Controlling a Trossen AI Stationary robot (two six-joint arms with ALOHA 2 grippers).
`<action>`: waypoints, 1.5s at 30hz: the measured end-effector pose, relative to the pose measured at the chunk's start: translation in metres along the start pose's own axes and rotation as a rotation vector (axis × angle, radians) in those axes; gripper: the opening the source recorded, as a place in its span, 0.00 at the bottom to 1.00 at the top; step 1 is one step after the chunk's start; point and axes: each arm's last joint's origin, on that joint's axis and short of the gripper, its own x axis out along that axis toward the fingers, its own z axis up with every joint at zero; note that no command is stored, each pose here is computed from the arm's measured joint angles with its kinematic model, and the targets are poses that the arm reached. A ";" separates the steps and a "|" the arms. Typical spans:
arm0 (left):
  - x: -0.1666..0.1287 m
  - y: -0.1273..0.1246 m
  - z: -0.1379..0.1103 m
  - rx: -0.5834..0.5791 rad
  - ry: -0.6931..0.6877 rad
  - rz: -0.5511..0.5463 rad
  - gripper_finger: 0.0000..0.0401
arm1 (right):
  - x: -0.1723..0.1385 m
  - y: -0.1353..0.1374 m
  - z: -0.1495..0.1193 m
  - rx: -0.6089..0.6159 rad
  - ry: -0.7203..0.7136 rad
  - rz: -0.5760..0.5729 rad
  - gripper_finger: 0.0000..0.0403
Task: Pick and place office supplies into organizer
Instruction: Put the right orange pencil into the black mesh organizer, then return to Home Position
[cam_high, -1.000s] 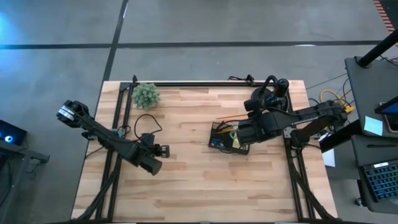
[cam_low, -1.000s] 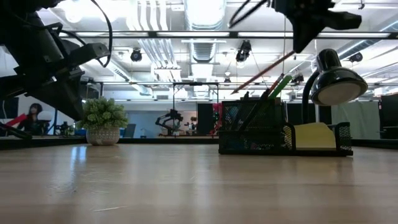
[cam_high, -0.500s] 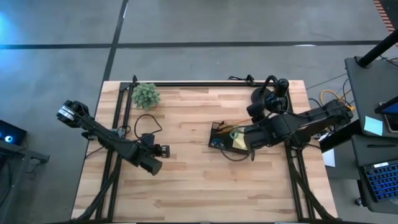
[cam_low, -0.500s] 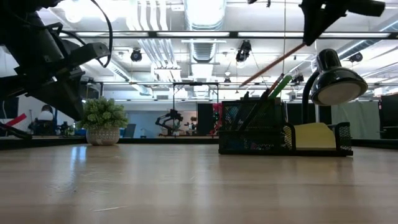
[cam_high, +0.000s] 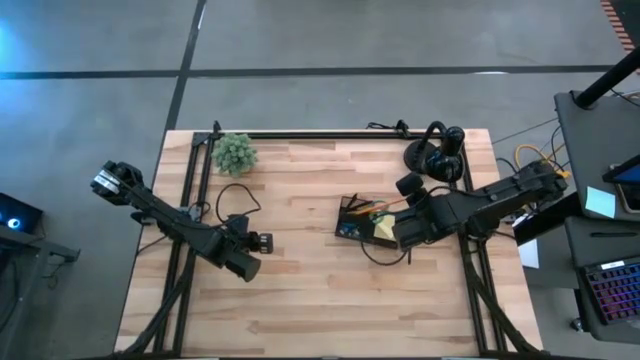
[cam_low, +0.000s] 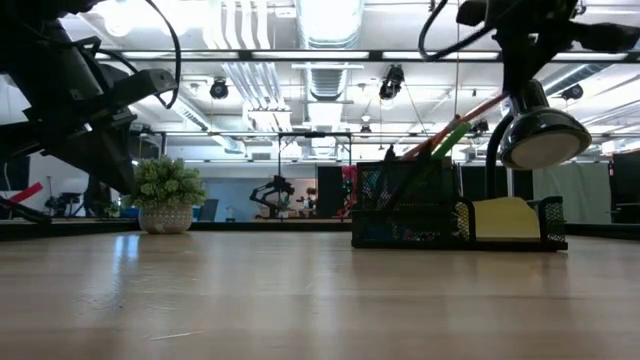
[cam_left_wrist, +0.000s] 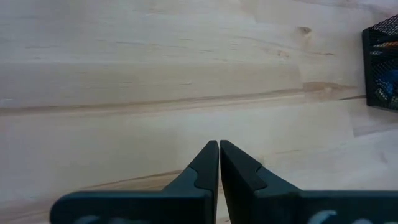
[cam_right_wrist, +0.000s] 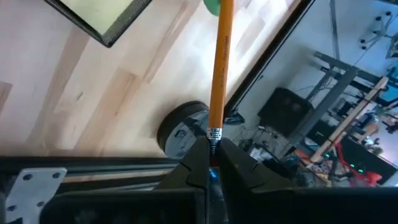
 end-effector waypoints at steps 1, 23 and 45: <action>0.000 0.000 0.000 0.000 0.000 0.000 0.00 | 0.001 0.000 0.001 -0.004 0.006 -0.002 0.03; 0.006 0.000 -0.003 0.014 -0.031 0.009 0.00 | -0.006 -0.014 0.029 -0.134 -0.002 -0.161 0.16; -0.010 -0.049 -0.003 0.125 -0.054 -0.407 0.00 | -0.087 -0.051 -0.012 1.153 -0.357 0.164 0.42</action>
